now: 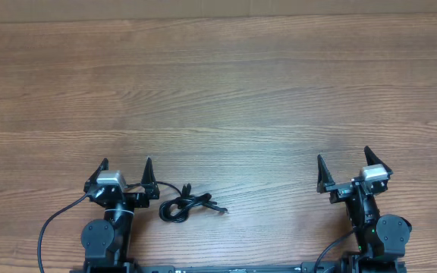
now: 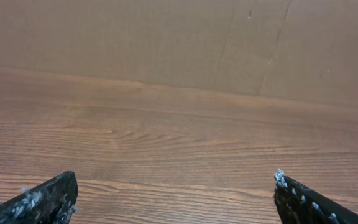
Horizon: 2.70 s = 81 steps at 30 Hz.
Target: Untangle cables
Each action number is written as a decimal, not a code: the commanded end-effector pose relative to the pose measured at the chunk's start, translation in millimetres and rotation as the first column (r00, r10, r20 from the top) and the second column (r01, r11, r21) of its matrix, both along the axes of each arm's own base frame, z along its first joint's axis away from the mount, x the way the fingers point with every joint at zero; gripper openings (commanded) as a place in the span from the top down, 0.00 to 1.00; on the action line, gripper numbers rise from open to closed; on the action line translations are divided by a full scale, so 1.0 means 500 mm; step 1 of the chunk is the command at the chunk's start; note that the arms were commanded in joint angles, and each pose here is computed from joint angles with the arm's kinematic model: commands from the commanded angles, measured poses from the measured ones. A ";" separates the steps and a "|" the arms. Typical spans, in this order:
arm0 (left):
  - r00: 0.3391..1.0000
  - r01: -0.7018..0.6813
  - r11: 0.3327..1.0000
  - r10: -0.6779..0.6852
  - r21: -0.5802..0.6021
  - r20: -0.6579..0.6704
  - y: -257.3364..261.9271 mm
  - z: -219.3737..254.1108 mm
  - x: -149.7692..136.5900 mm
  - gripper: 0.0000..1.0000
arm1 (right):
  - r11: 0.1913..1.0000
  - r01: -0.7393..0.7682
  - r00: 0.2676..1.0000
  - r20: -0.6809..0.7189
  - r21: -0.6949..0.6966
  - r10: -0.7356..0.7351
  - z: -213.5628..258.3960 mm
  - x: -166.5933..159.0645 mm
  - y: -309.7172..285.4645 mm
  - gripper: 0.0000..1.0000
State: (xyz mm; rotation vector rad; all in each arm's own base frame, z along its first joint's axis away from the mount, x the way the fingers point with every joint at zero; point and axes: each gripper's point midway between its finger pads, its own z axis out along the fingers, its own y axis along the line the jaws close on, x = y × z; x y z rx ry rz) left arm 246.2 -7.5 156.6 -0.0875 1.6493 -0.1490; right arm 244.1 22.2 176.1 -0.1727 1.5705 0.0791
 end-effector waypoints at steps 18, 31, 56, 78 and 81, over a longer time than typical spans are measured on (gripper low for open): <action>1.000 -0.015 1.000 0.015 0.020 0.003 0.007 -0.001 0.000 0.01 | 1.000 -0.001 1.000 0.004 -0.001 0.001 -0.004 0.000 0.001 0.00; 1.000 -0.015 1.000 0.015 0.020 0.004 0.007 -0.001 0.000 0.00 | 1.000 -0.001 1.000 0.004 -0.001 0.001 -0.004 0.000 0.001 0.00; 1.000 -0.010 1.000 0.010 0.019 0.005 0.005 0.000 0.000 0.00 | 1.000 -0.001 1.000 0.004 -0.001 0.001 -0.004 0.000 0.001 0.00; 0.976 0.218 0.965 -0.218 0.148 -0.016 -0.069 0.124 -0.065 0.00 | 1.000 -0.001 1.000 0.004 -0.001 0.001 -0.004 0.000 0.001 0.00; 0.971 0.237 0.961 -0.234 0.141 -0.037 -0.075 0.138 -0.070 0.01 | 1.000 -0.001 1.000 0.004 -0.001 0.001 -0.004 0.000 0.001 0.00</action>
